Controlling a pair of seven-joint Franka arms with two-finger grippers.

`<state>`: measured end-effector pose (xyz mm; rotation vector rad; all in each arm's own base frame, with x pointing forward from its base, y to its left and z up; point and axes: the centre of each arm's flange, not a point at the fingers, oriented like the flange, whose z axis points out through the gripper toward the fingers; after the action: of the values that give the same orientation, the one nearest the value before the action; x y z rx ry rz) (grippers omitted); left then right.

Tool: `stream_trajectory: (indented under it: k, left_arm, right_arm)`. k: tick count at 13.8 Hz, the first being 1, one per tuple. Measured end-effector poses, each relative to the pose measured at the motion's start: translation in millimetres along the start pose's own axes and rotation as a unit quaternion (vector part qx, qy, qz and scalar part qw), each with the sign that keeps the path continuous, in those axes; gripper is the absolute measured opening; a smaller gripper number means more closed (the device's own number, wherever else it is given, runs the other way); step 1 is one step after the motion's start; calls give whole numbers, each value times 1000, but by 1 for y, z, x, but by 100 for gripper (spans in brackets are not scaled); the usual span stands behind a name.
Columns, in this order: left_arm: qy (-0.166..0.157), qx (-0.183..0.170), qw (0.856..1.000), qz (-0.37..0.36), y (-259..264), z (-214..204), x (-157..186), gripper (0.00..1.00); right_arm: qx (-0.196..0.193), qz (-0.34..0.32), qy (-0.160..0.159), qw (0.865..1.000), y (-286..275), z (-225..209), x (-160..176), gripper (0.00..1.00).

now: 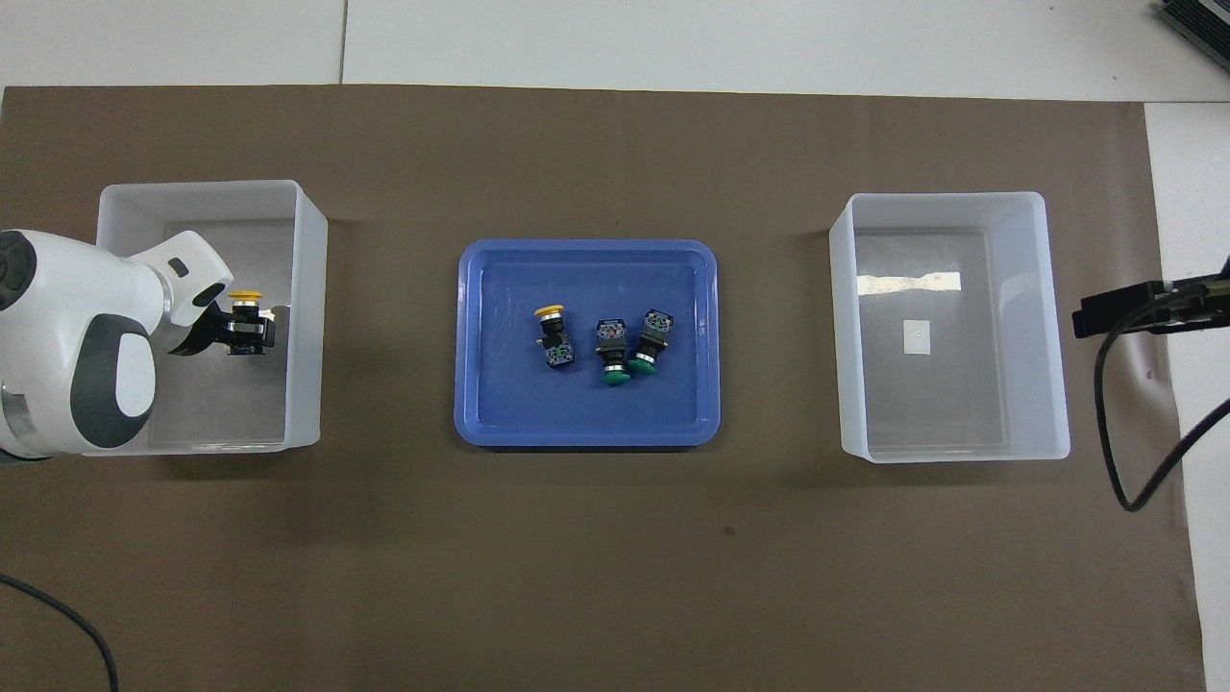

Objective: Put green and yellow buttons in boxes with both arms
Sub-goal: 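Release the yellow button while the right gripper reaches a green button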

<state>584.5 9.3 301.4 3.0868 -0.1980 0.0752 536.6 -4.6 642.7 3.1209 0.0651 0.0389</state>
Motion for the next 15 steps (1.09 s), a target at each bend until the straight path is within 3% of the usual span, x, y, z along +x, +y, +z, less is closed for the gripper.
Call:
stream_trajectory:
  k: [6,9,13,15]
  left_arm:
    - [1,0,1000,-3,-3,0,0,45]
    - [0,0,1000,-4,-5,1,-1,58]
    - [0,0,1000,-5,-5,1,-1,66]
    - [4,1,1000,-5,-6,-7,5,77]
  right_arm:
    - [0,0,-4,1000,0,1,-1,100]
    - [2,30,-3,1000,-5,6,1,100]
    - [7,103,24,994,-80,51,23,100]
    - [15,135,33,990,-127,92,42,100]
